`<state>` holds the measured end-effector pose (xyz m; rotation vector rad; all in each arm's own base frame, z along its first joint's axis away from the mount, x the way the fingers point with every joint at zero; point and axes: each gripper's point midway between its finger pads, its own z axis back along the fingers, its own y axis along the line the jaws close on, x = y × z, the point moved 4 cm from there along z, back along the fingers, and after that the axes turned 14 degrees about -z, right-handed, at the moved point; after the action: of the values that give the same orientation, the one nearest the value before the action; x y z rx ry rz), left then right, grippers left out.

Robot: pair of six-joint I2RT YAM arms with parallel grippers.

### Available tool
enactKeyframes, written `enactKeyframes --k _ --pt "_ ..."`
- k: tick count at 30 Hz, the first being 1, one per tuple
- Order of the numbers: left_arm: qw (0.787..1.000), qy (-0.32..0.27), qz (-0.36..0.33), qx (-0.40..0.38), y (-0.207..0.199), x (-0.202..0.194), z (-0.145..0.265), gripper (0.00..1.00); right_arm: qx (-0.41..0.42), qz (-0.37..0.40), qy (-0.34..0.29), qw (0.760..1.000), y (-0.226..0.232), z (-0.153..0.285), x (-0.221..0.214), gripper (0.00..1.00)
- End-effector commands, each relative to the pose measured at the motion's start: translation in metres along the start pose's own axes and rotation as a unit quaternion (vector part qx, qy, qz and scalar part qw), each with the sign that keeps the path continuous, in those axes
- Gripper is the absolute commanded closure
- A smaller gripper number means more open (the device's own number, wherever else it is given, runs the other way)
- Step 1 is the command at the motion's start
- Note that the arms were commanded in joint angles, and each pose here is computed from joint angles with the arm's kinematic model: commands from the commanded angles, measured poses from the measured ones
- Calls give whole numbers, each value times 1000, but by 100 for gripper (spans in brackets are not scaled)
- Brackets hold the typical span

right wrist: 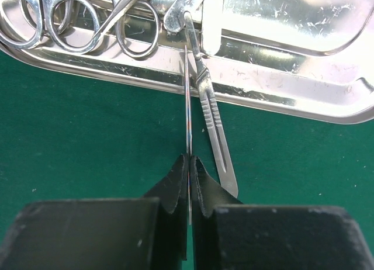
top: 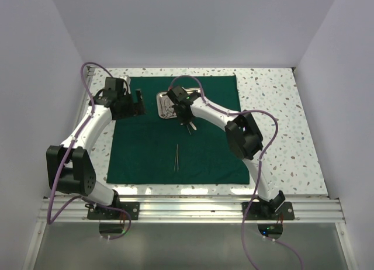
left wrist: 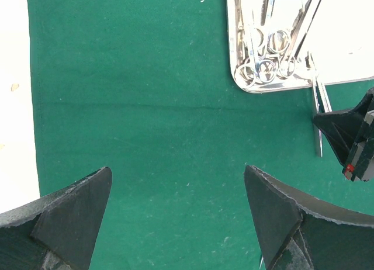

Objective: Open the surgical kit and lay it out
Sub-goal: Pick up the medical item from the container, then place the medical item in the surgical kit.

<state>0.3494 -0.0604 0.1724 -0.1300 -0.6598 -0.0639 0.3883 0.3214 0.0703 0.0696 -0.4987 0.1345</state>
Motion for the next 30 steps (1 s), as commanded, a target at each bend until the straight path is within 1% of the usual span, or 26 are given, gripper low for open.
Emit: enactKeyframes --k 1,4,6,8,10,11,13,14,16,19,20,22,23,26,27,28,30 --pt "1000 -26 -6 -11 -2 16 7 1 4 -7 -23 1000 1 20 13 100" --pt "999 -32 -5 -16 -4 17 9 1 23 -29 -50 998 6 43 29 100" --pt "999 -30 -1 -21 -6 15 9 1 37 -48 -72 996 13 68 42 100" --pt "999 -31 0 -25 -7 14 8 1 46 -60 -72 995 18 81 40 100" --pt "999 -31 1 -27 -7 14 7 1 64 -89 -72 991 22 99 39 100" --pt "999 -32 2 -26 -7 14 7 1 62 -98 -62 991 20 97 29 100" --pt "999 -34 4 -25 -7 16 7 1 79 -120 -68 987 25 112 25 100" --pt "999 -35 5 -24 -7 16 8 1 74 -118 -56 989 24 107 11 100" --pt "999 -38 8 -25 -7 17 8 1 80 -120 -53 988 29 115 0 100" --pt "999 -40 8 -25 -8 19 11 1 72 -128 -25 989 29 111 -25 100" --pt "999 -43 8 -24 -8 21 13 1 66 -129 -3 989 26 103 -42 100" --pt "999 -51 7 -18 -6 24 18 1 69 -151 13 986 26 98 -54 100" --pt "998 -55 6 -17 -6 26 21 1 62 -150 31 986 21 91 -71 100" --pt "998 -69 -1 -7 -4 34 28 1 58 -154 40 986 22 90 -92 100" --pt "998 -70 -3 2 -2 36 30 1 53 -162 37 985 22 90 -96 100" --pt "998 -59 -7 8 0 35 29 1 52 -161 41 985 24 88 -106 100" --pt "998 -63 -9 13 0 43 32 1 55 -178 41 982 27 90 -113 100"
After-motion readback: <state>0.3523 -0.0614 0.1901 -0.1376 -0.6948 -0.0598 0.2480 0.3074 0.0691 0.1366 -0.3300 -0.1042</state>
